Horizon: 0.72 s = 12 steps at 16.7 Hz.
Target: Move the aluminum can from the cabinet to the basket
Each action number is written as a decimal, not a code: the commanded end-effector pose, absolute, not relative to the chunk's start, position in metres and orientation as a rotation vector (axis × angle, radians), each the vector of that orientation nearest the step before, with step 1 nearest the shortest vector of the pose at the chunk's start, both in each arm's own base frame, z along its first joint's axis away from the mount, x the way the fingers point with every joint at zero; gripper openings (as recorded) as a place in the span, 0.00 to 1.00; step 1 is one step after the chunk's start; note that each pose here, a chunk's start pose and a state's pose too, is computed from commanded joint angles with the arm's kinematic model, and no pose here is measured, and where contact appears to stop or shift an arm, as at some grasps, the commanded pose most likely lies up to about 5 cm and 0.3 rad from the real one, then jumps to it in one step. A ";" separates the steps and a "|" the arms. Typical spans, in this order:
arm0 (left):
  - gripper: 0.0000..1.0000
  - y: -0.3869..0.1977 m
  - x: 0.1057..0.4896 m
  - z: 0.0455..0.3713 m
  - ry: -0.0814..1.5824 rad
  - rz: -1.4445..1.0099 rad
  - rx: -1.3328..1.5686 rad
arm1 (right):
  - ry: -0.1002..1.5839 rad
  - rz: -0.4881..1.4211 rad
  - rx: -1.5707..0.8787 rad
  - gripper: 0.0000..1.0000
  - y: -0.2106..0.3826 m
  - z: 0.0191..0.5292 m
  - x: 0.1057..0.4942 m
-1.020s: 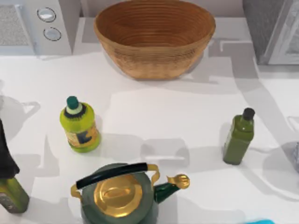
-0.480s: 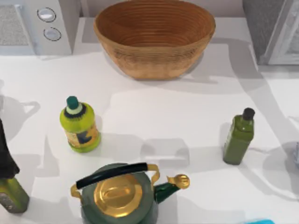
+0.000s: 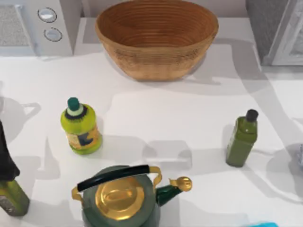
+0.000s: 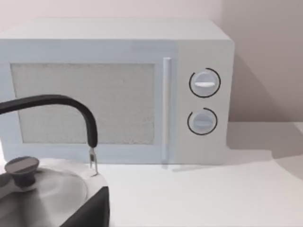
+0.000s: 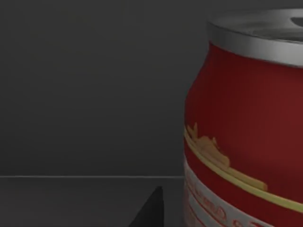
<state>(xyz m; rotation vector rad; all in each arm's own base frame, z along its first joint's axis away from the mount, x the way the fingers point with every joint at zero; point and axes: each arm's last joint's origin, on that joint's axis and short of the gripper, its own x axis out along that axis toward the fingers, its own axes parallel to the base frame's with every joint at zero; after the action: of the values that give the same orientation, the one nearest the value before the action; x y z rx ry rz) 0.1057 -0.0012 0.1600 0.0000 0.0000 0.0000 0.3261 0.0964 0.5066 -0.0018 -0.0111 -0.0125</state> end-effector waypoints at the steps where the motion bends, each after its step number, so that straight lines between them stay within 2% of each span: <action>1: 1.00 -0.001 0.106 0.160 0.000 0.000 0.000 | -0.011 -0.012 -0.002 0.40 0.096 0.507 0.326; 6: 1.00 -0.001 0.106 0.160 0.000 0.000 0.000 | -0.011 -0.012 -0.002 0.02 0.096 0.507 0.326; 12: 1.00 -0.001 0.106 0.160 0.000 0.000 0.000 | -0.011 -0.012 -0.002 0.00 0.096 0.507 0.326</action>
<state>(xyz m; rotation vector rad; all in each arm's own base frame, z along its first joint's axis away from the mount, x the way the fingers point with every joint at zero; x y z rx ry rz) 0.1057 -0.0012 0.1600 0.0000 0.0000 0.0000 0.3261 0.0964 0.5066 -0.0018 -0.0111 -0.0125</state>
